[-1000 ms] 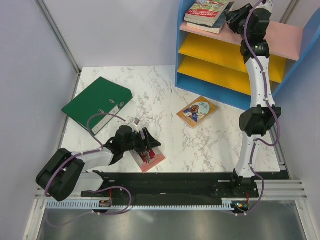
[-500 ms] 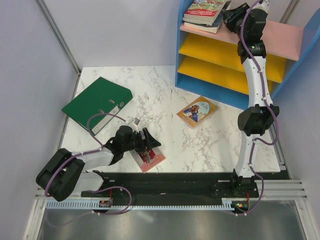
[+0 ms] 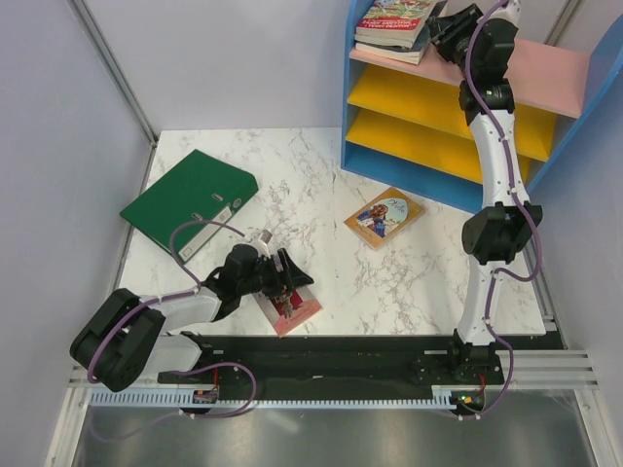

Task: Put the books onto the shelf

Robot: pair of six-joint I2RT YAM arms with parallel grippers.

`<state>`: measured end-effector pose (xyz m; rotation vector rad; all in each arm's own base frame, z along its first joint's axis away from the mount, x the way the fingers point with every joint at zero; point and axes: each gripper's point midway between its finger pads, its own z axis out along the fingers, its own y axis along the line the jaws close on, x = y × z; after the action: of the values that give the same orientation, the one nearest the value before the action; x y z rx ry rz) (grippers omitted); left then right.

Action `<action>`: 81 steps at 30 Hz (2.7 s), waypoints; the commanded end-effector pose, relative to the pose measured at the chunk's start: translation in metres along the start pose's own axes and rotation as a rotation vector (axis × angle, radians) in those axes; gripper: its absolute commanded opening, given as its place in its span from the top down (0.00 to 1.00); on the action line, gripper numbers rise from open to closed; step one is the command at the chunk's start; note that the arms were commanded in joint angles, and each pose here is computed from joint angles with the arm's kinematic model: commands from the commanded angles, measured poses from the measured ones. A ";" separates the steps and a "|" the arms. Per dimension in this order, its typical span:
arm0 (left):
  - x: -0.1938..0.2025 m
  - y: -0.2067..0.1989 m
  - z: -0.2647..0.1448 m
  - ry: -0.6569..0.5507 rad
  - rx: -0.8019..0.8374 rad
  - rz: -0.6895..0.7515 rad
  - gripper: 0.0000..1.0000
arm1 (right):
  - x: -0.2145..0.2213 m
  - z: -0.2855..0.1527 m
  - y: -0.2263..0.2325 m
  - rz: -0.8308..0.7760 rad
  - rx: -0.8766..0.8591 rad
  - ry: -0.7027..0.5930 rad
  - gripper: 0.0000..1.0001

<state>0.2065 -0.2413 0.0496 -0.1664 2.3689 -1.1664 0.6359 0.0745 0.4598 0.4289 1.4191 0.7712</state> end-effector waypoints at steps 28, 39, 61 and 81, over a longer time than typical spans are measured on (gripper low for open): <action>0.008 0.002 -0.004 0.014 0.017 0.022 0.16 | 0.087 -0.085 -0.068 -0.016 0.286 0.301 0.13; 0.009 0.003 -0.004 0.013 0.016 0.020 0.15 | 0.073 -0.114 -0.072 -0.052 0.296 0.304 0.08; -0.034 -0.037 0.020 0.037 -0.001 0.124 0.16 | 0.246 -0.340 -0.181 0.003 0.533 0.677 0.02; -0.103 -0.069 0.149 0.082 -0.006 0.077 0.21 | 0.328 -0.321 -0.213 0.390 0.507 0.696 0.23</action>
<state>0.3413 -0.3366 0.0618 -0.0540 2.4393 -1.1024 0.3449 0.1001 0.0402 0.8715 2.2938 0.8885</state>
